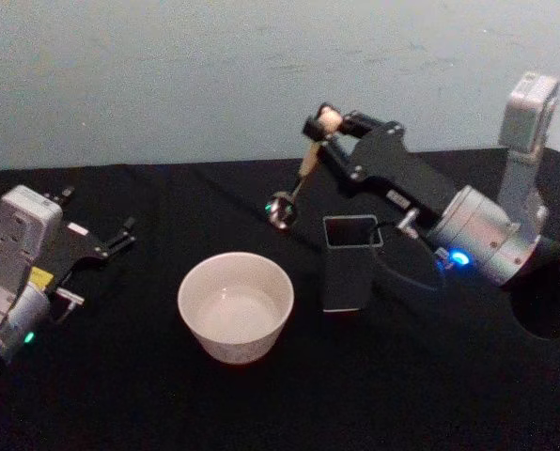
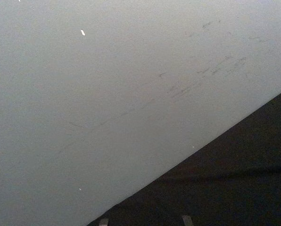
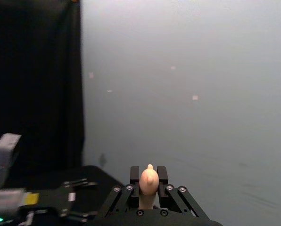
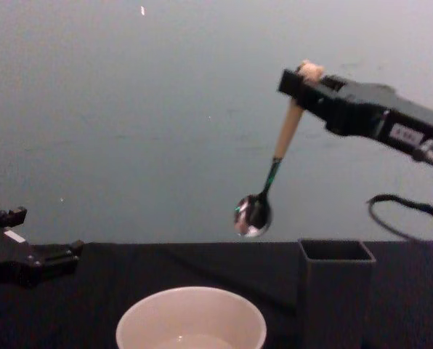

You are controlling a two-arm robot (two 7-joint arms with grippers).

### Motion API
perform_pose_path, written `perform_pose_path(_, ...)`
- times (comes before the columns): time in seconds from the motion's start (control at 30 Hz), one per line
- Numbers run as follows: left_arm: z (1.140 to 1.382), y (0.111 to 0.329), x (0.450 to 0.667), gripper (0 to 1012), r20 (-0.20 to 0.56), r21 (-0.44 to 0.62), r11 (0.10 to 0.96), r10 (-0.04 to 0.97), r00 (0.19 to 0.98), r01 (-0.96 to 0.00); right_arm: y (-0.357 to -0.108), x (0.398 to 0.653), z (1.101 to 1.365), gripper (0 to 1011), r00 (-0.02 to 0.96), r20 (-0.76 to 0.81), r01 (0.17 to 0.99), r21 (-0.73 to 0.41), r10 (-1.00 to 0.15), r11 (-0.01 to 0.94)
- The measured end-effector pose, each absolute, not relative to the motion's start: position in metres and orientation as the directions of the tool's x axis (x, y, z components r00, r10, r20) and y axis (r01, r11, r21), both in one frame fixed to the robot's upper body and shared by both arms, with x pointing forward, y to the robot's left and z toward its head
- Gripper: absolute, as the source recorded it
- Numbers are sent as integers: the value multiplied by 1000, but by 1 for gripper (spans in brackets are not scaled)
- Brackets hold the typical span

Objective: Pick up the stirring spoon with one hand, stir inside the cup, then place it back in its original position.

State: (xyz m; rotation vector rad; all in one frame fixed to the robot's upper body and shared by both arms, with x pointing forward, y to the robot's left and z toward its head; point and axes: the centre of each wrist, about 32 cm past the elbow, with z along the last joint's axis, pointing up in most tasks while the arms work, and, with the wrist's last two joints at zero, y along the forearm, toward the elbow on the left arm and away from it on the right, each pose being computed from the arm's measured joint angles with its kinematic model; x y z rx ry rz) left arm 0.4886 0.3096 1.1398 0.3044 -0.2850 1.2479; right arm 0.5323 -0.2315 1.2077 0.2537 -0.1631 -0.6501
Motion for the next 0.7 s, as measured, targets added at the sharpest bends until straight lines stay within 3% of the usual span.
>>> perform_pose_path(0.33, 1140, 310, 489, 1001, 374, 70, 287, 880, 292, -955, -214, 540, 1179, 214, 867, 125, 441, 262, -483, 859)
perform_pose_path(0.7, 1140, 310, 489, 1001, 374, 70, 287, 880, 292, -955, -201, 551, 1150, 214, 875, 177, 414, 210, -451, 886)
